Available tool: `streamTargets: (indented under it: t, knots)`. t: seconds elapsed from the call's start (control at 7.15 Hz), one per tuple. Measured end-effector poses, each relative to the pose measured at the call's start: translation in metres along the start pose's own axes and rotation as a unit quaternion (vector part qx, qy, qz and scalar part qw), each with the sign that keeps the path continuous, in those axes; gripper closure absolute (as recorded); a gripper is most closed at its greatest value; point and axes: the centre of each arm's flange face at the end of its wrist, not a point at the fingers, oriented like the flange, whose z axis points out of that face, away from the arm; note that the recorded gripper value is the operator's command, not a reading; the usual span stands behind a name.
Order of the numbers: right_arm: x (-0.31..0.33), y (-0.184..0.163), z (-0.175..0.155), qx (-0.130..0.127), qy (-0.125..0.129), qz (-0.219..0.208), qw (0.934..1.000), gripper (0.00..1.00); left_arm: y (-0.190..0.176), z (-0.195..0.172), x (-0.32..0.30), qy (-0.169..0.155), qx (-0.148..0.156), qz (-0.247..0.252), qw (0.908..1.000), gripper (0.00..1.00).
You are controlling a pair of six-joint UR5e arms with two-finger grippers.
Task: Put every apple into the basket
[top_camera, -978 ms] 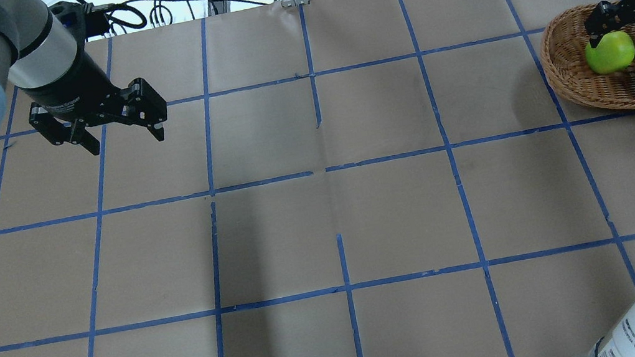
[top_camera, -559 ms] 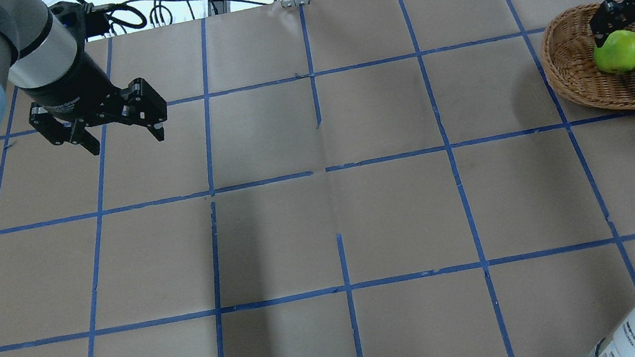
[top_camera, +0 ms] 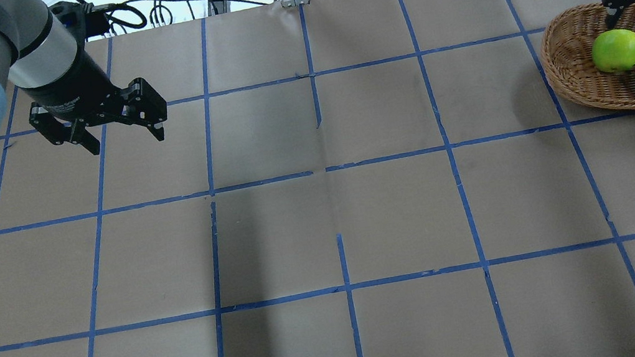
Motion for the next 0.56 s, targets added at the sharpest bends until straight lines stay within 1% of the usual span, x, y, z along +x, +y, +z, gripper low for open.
streamTargets:
  t: [0.14, 0.28, 0.56]
  knots:
    - [-0.038, 0.03, -0.026, 0.007, -0.001, -0.015, 0.9999, 0.0, 0.0, 0.0, -0.001, 0.0, 0.0, -0.001, 1.0, 0.0]
    - [-0.074, 0.06, -0.043, 0.009, -0.001, -0.035, 0.9993, 0.0, -0.001, 0.0, -0.003, 0.0, 0.0, -0.002, 1.0, 0.0]
    - [-0.143, 0.109, -0.062, 0.019, 0.002, -0.071, 0.9973, 0.0, -0.001, 0.0, -0.004, 0.0, 0.0, -0.002, 1.0, 0.0]
